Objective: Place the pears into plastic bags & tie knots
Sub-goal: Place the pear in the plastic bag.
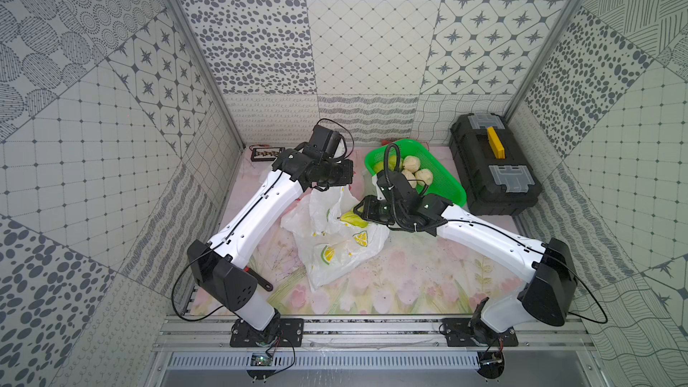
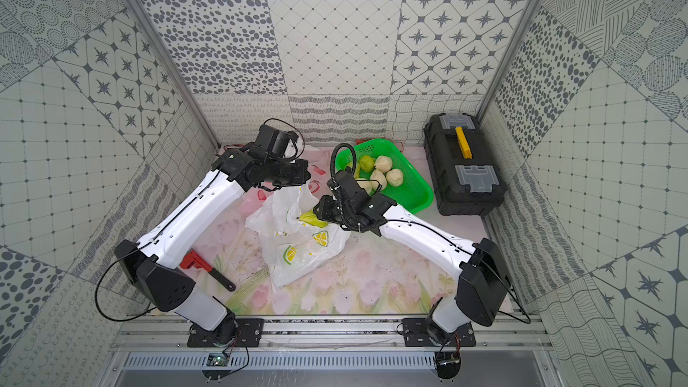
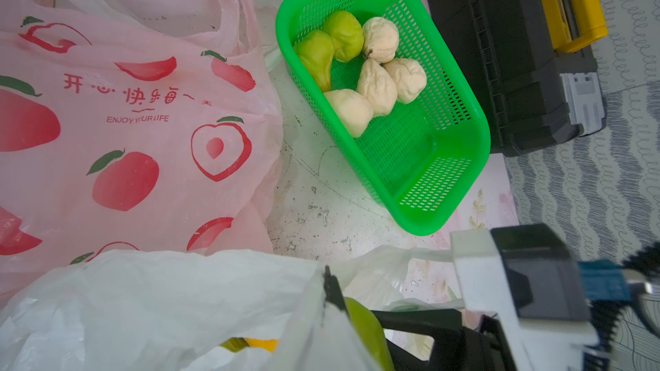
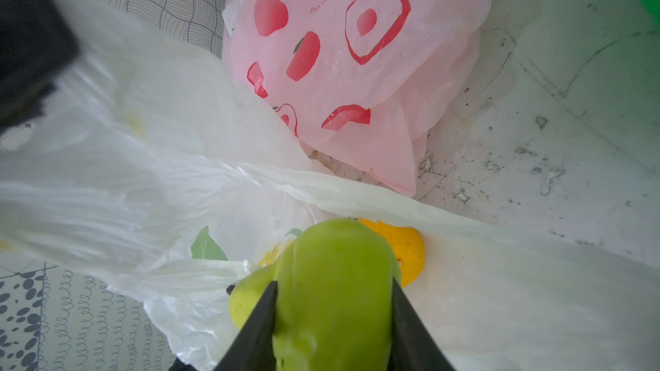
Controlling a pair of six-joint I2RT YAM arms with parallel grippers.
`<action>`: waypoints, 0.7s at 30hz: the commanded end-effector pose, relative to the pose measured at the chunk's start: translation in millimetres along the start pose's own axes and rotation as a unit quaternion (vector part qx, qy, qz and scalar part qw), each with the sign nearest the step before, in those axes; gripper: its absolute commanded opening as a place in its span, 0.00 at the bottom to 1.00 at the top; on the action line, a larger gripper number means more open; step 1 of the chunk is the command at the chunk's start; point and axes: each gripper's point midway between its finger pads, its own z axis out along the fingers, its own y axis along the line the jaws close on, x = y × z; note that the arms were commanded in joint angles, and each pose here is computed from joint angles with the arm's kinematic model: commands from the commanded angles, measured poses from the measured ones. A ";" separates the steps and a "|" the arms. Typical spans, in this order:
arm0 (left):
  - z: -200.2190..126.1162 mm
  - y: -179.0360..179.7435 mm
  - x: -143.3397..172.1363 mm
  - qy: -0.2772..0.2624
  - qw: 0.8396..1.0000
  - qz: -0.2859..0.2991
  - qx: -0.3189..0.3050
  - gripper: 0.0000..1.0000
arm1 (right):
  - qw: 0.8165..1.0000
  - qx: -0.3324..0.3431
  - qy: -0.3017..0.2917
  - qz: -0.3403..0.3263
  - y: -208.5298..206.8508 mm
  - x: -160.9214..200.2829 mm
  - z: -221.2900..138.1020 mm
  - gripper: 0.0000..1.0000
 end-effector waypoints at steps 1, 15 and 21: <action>-2.5 -9.5 0.2 -0.003 1.000 0.010 0.020 0.00 | 0.994 -0.009 -0.009 0.109 -26.5 -8.2 25.7 0.31; 3.3 -7.2 3.7 -0.002 1.000 0.007 0.021 0.00 | 0.997 -0.026 0.005 0.074 6.7 -10.4 35.1 0.53; -0.9 -0.3 0.3 -0.011 1.000 0.008 0.005 0.00 | 0.999 -0.021 0.027 0.041 5.1 -8.5 16.2 0.83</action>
